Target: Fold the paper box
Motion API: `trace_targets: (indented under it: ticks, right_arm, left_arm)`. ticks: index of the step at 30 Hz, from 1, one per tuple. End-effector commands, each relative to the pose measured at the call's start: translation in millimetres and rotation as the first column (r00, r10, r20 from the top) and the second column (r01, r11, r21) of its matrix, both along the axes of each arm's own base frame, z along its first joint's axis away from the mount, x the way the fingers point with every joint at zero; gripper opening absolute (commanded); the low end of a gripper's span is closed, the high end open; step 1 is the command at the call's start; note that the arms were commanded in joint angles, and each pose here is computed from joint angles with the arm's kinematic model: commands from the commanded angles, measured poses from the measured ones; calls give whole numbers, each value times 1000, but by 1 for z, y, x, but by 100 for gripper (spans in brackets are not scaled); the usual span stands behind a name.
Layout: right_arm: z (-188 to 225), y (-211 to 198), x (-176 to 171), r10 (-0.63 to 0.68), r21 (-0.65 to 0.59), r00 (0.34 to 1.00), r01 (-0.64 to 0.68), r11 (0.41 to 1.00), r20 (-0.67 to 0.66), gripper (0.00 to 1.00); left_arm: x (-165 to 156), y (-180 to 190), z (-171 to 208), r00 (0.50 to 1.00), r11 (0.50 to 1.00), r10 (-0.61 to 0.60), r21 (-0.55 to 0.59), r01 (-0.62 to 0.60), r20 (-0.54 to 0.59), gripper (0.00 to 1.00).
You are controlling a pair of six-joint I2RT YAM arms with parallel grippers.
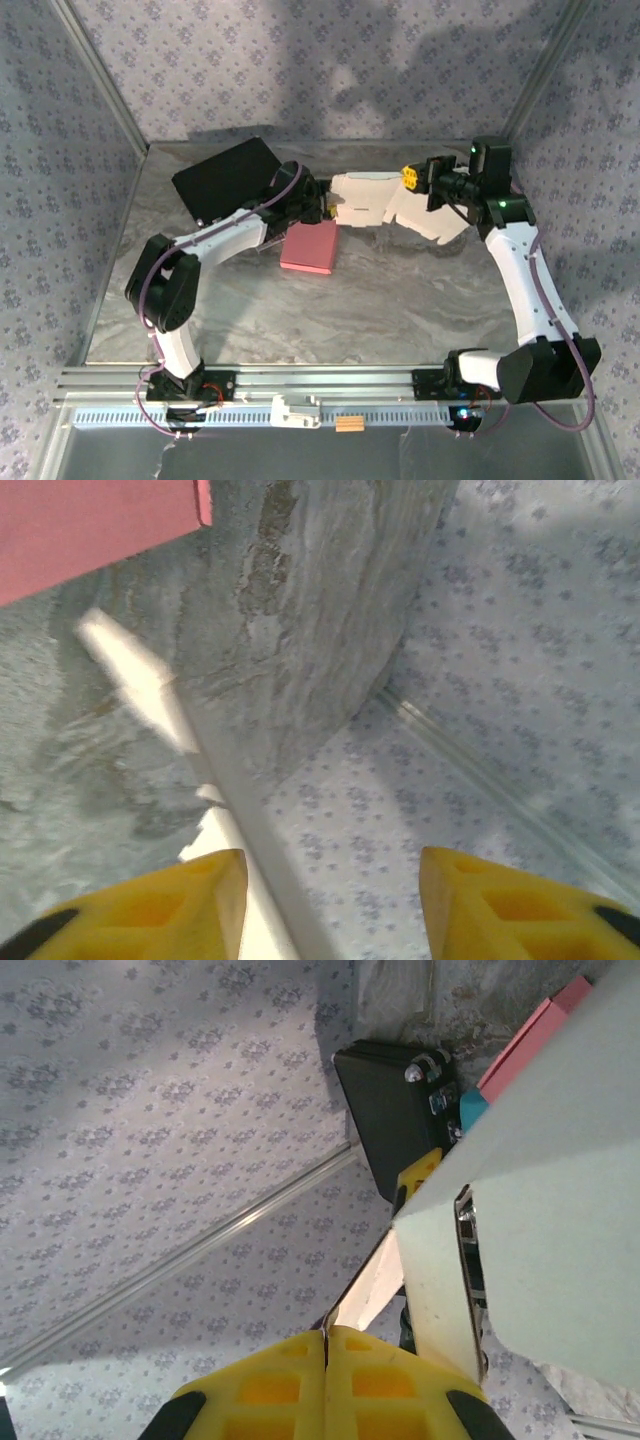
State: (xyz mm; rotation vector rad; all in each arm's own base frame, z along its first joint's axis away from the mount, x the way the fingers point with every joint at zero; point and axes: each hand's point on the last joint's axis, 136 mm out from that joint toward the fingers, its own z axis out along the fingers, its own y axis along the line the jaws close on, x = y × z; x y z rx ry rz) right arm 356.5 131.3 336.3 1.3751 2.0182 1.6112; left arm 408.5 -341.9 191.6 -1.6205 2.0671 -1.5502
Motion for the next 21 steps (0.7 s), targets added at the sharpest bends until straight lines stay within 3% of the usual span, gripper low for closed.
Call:
trace_targets:
  ticks: [1, 3, 4, 5, 8, 11, 13, 15, 19, 21]
  right_arm:
    - [1, -1, -9, 12, 22, 1000, -12, 1000, -5, 0]
    - [-3, -1, -12, 12, 22, 1000, -11, 1000, -18, 0]
    - [-5, -2, -13, 8, 18, 1000, -8, 1000, -24, 5]
    - [-5, -3, -15, 4, 10, 1000, -3, 1000, -20, 18]
    - [5, -7, -22, -3, -59, 1000, 4, 998, 26, 44]
    - [22, -18, -34, 36, -297, 993, 0, 955, 114, 54]
    - [29, -23, -45, 105, -479, 983, -21, 877, 148, 56]
    - [37, -25, -55, 128, -577, 976, -2, 816, 178, 57]
    - [56, 4, -56, 83, -483, 950, 77, 872, 301, 53]
    - [80, 25, -58, 174, -576, 880, 129, 807, 442, 49]
  left_arm:
    - [22, 5, 17, 960, 938, 222, -229, -258, -172, 30]
    - [27, 6, 23, 958, 933, 241, -234, -274, -158, 16]
    - [29, 8, 26, 955, 932, 253, -228, -283, -155, 7]
    - [30, 9, 31, 952, 929, 265, -223, -295, -154, 0]
    - [34, 17, 46, 942, 923, 307, -198, -330, -137, 0]
    - [33, 34, 66, 925, 918, 366, -124, -377, -105, 0]
    - [29, 48, 77, 912, 912, 400, -60, -406, -89, 0]
    - [27, 60, 91, 901, 902, 430, -15, -431, -56, 0]
    - [32, 70, 112, 874, 874, 485, 14, -485, 37, 0]
    - [36, 71, 120, 863, 865, 498, 24, -501, 80, 0]
